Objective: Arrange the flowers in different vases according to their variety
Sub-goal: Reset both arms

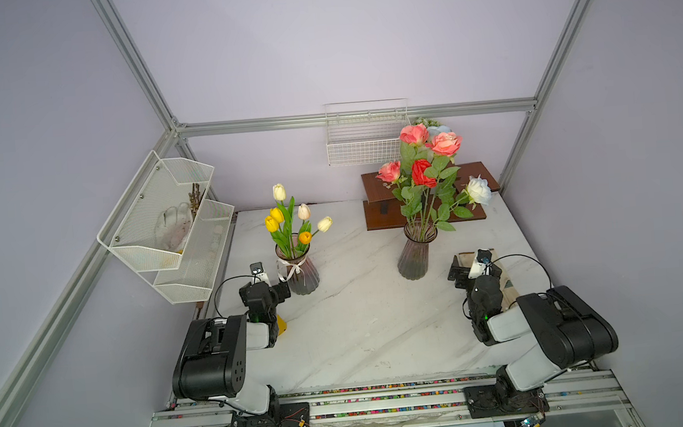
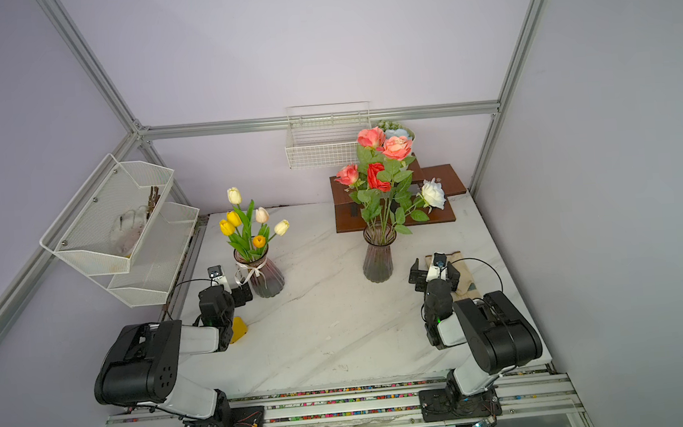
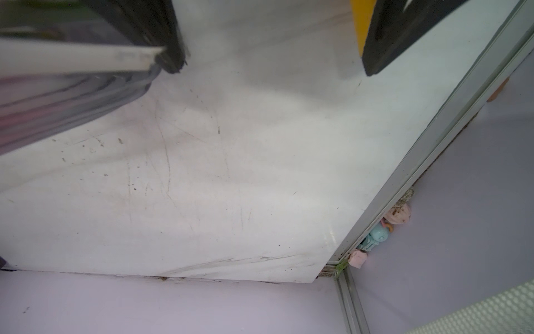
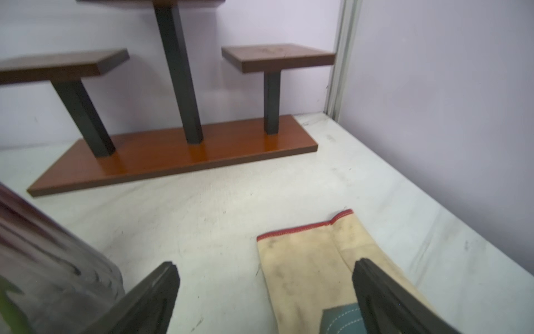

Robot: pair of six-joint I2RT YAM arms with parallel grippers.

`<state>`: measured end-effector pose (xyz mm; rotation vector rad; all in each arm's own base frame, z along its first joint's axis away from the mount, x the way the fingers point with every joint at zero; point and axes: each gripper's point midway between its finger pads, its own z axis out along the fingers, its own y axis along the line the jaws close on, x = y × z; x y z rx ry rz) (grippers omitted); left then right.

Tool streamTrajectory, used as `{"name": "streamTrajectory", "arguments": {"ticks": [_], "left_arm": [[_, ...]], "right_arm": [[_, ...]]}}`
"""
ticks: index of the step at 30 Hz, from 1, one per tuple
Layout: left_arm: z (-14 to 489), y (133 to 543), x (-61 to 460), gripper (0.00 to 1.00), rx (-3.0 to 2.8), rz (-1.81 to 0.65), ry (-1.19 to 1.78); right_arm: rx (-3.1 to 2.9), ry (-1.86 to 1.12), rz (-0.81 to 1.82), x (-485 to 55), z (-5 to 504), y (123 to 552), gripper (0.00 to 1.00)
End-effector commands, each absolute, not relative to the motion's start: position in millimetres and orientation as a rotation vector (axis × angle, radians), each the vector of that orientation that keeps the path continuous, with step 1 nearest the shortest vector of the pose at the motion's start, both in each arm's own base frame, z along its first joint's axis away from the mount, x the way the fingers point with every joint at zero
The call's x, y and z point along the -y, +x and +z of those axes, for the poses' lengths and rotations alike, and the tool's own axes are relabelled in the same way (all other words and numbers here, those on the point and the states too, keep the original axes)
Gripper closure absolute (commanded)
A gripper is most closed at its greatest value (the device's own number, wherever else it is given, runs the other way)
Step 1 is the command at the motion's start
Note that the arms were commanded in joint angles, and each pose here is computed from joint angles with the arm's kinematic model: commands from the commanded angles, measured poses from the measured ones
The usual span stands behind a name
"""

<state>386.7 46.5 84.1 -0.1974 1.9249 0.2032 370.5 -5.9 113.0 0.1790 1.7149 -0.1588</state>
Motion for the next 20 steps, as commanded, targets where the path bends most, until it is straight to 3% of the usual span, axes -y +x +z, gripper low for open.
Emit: {"name": "streamTrajectory", "arguments": {"ticks": [1, 20], "left_arm": [[111.4, 400.8, -39.2, 0.00, -1.833, 0.180, -0.127], [111.7, 400.6, -38.7, 0.00, -1.833, 0.178, -0.126]], "right_arm": [[-1.717, 0.094, -0.086, -7.1, 128.1, 390.1, 0.01], [-1.675, 0.104, -0.078, -5.1, 133.2, 390.5, 0.01]]}}
